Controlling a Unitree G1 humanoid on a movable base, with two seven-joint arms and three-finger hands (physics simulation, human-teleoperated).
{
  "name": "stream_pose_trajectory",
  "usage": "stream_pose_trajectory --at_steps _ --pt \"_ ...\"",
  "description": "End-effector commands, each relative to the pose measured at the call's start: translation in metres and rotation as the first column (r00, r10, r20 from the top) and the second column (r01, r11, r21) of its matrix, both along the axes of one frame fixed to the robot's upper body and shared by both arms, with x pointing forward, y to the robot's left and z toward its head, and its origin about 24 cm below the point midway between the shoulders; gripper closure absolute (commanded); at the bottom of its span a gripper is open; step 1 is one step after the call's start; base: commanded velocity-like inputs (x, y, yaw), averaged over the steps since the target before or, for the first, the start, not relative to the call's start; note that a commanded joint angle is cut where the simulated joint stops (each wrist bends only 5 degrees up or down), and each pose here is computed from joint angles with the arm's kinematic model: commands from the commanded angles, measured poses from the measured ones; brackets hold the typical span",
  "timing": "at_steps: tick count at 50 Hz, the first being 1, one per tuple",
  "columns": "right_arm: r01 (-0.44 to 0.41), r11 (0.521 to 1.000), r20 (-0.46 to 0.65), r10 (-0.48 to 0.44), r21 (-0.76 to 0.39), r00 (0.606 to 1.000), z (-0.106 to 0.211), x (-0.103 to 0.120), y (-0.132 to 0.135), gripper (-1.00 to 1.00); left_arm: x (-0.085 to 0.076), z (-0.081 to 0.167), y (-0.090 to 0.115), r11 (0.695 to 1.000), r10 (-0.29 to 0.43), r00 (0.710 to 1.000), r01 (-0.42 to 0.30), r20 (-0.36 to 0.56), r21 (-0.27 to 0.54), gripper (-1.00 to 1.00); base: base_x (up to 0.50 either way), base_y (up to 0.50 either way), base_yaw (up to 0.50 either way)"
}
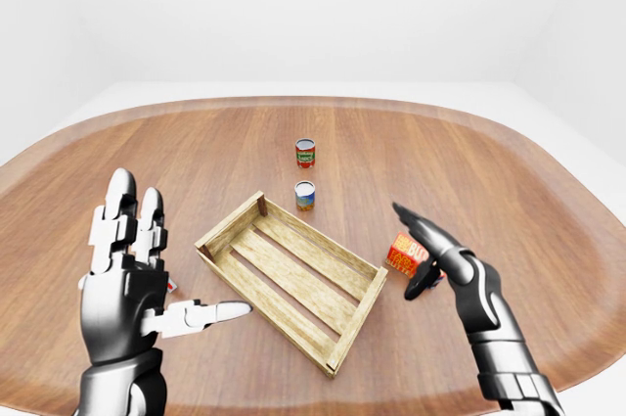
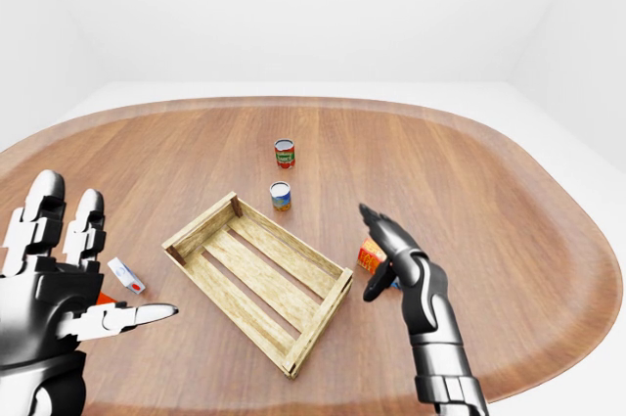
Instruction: Pick up the butter and put it in the tray.
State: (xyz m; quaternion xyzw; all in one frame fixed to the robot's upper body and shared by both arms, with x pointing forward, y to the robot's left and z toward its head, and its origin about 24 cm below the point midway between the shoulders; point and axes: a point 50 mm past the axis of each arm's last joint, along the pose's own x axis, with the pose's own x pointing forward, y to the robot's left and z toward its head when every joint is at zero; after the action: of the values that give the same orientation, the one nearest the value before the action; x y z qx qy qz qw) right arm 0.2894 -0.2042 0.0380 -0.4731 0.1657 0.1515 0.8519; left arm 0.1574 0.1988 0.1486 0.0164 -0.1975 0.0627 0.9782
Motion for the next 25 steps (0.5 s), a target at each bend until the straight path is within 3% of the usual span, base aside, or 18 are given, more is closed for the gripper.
stream_pose_trajectory --at_steps 1,25 --pt "0.038 0.999 -0.020 -0.037 0.031 0.999 -0.0105 0.0002 -0.0052 -1.00 0.0010 -0.0010 -0.0001 1.000 0.000 1.000 0.000 -0.004 0.000 -1.00 0.00 0.00 0.00" --pt "0.068 0.998 -0.021 -0.068 0.003 0.997 -0.0164 0.0005 -0.0107 -1.00 0.0031 -0.0028 -0.0004 1.000 -0.004 1.000 0.004 -0.011 -0.003 -1.00 0.00 0.00 0.00"
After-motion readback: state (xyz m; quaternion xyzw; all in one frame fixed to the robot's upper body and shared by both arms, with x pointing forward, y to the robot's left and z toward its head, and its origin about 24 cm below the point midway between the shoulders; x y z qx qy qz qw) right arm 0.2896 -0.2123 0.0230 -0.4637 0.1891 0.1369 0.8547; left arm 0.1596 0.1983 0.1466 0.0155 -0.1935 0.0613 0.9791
